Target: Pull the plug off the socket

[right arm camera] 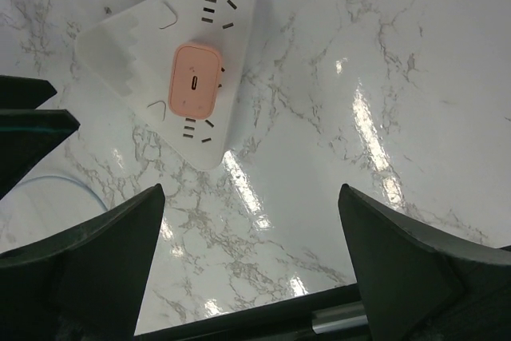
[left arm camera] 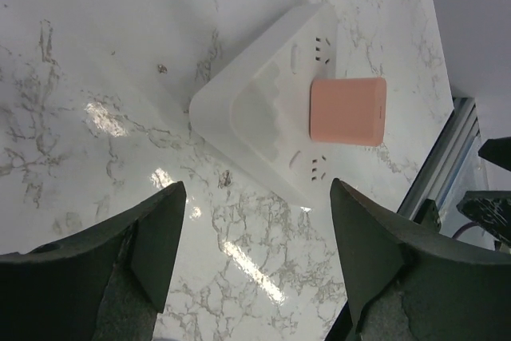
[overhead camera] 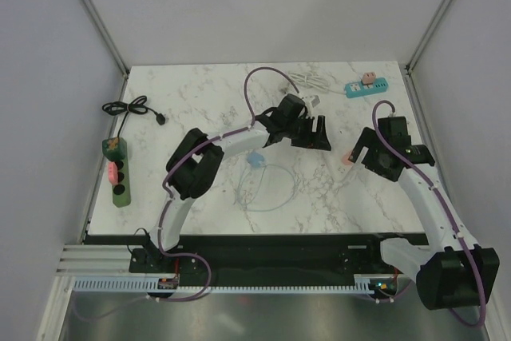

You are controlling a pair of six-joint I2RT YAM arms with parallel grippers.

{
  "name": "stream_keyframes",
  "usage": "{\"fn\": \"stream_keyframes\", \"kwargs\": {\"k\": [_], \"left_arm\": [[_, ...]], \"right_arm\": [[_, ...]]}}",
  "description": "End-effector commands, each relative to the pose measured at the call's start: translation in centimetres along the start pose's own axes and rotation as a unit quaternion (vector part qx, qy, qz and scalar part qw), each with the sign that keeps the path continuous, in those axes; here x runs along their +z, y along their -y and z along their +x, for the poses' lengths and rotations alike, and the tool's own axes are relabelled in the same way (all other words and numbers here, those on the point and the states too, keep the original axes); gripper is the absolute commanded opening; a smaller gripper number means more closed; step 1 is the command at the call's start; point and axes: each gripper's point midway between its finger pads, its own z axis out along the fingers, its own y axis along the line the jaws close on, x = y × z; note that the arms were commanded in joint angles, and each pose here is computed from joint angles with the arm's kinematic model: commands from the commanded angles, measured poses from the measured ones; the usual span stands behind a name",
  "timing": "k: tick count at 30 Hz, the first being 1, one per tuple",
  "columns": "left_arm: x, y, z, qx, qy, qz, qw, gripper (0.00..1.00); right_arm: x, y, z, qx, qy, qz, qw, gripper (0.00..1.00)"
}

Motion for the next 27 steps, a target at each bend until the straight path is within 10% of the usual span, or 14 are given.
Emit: {"fn": "stream_keyframes", "kwargs": {"k": [1,16,27], "left_arm": [[1.3,1.9,-2.1,-0.013,0.038,0.037,0.999,0.79],[5.4,0.9,1.6,-0.075,0.021,0.045,0.996,0.77],[6.1,0.0,3.0,-0.068,0.024,0.044,0.996,0.56]], "right_arm": [[0.0,-1.2,-0.5,-0.007,-0.002,-0.035,0.999,0.98],[1.9,-3.7,0.2,0.007,-0.036,-0.091,0.995,0.98],[4.1,-4.3,-0.9,0.039,-0.049,-0.082,0.995,0.98]]}}
